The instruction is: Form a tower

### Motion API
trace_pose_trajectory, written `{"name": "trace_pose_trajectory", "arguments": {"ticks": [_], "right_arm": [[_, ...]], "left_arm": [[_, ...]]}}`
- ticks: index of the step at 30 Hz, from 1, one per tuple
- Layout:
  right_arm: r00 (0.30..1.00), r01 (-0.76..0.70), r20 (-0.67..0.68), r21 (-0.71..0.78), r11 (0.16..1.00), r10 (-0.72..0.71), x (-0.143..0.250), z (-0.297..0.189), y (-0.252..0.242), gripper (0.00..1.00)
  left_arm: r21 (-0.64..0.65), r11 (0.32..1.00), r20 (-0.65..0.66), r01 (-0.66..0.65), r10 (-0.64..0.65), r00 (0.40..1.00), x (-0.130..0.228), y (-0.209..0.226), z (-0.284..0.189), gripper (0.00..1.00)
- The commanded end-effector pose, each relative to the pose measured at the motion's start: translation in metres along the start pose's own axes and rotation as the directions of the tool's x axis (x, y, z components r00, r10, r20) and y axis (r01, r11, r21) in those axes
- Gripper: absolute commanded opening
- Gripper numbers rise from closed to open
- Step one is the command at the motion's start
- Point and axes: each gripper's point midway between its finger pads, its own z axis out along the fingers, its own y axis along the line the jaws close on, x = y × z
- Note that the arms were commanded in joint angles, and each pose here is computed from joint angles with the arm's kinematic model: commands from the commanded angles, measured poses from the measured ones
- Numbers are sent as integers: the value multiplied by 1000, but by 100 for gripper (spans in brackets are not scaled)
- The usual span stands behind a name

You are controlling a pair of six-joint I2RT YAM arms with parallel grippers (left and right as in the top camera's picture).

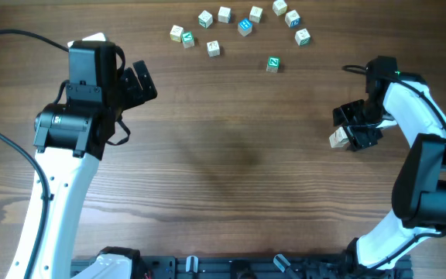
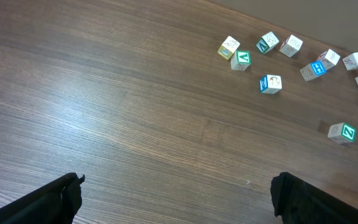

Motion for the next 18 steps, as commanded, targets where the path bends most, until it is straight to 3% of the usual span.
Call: {"name": "trace_pose_trajectory", "arguments": {"ticks": [1, 18], "right_arm": [[1000, 18, -8, 6, 1000, -17, 0, 5, -1, 72], [999, 40, -8, 8, 999, -40, 6, 6, 2, 48]], "left_arm": [[-12, 1000, 4, 16, -16, 1000, -1, 3, 1, 100], [-12, 1000, 4, 16, -16, 1000, -1, 3, 1, 100]]}}
